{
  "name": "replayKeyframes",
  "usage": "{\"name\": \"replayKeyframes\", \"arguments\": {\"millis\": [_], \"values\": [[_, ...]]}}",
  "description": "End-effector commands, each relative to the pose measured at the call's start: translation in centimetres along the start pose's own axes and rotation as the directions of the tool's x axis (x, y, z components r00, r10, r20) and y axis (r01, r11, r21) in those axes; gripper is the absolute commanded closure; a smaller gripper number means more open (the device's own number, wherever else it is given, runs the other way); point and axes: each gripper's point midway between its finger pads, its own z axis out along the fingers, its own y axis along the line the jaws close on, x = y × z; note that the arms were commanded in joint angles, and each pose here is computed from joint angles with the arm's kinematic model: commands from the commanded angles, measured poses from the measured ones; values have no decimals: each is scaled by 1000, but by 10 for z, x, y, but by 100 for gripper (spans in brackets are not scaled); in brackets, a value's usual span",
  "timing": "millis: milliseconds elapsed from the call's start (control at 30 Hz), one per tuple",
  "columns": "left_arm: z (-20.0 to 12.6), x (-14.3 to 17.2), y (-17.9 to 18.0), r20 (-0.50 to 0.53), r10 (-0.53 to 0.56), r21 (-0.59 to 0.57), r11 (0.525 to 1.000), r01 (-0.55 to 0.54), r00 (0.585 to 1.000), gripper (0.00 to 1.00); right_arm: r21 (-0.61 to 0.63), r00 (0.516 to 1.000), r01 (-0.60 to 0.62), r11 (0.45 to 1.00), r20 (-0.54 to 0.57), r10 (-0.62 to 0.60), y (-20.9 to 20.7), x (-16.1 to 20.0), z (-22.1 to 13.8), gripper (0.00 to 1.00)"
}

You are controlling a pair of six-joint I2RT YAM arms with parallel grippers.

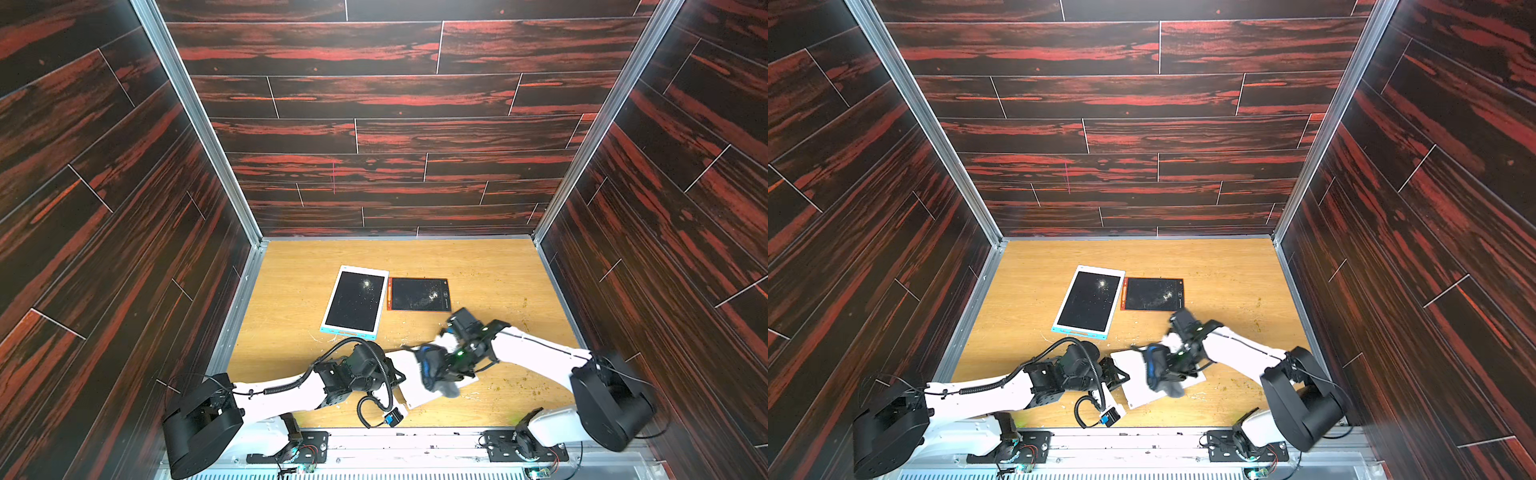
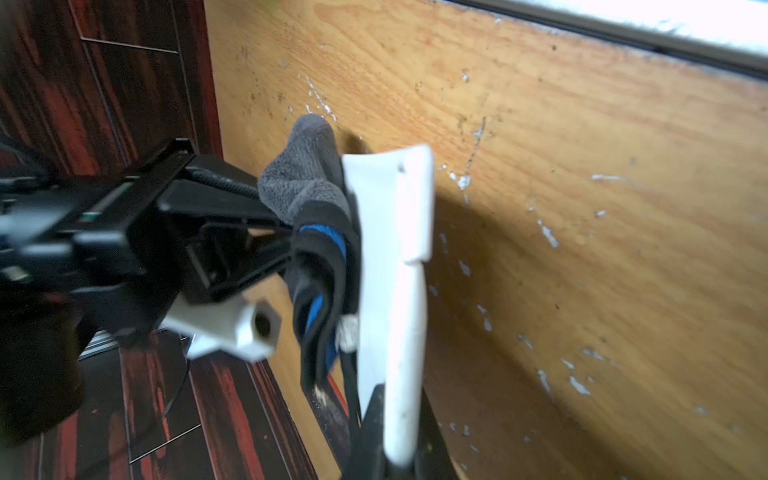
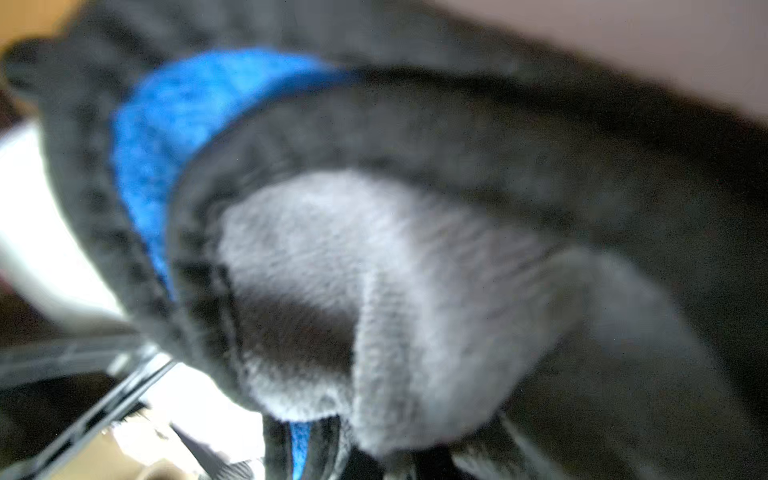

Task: Wipe the drawing tablet
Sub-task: Wipe the dirt from the drawing tablet, then place the drawing tablet at the center of the board.

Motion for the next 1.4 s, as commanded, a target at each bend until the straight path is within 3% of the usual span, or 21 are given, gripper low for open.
{"name": "replayKeyframes", "arguments": {"millis": [0,167,400,500,600,667,800,867,933,1067,1200,1267,1367], "values": [[-10,6,36,-37,23,-117,993,-27,999,100,268,982,-187,945,65,176,-76,-2,-2,100],[-14,8,37,-53,20,-116,993,-26,998,100,347,960,-252,903,204,190,-87,-31,-33,100],[-26,14,52,-87,-41,-164,986,26,995,100,364,936,-220,905,341,90,-59,-74,-90,100],[-35,23,73,-117,-140,-217,970,112,983,100,348,885,-261,901,458,79,-52,-94,-133,100],[-57,29,110,-78,-389,-307,885,349,918,100,331,818,-305,893,571,68,-52,-105,-173,100],[-75,44,136,-88,-556,-365,790,492,827,100,325,770,-348,879,634,71,-58,-110,-196,100],[-116,82,196,17,-842,-578,431,692,539,100,298,682,-425,855,726,85,-72,-112,-230,100],[-122,87,210,53,-894,-530,352,772,444,100,267,660,-432,862,744,100,-74,-113,-235,100],[-127,96,229,116,-935,-484,241,841,335,100,241,653,-426,872,749,112,-75,-115,-233,100],[-121,124,259,225,-962,-371,60,927,153,100,238,668,-419,876,734,120,-79,-116,-225,100],[-120,170,298,398,-906,-110,-200,974,-141,100,220,671,-412,884,730,131,-80,-113,-219,100],[-117,198,315,456,-849,11,-296,955,-268,100,215,671,-414,885,729,137,-81,-111,-218,100],[-97,251,321,442,-774,118,-451,885,-454,100,200,675,-407,891,723,146,-80,-110,-215,100]]}}
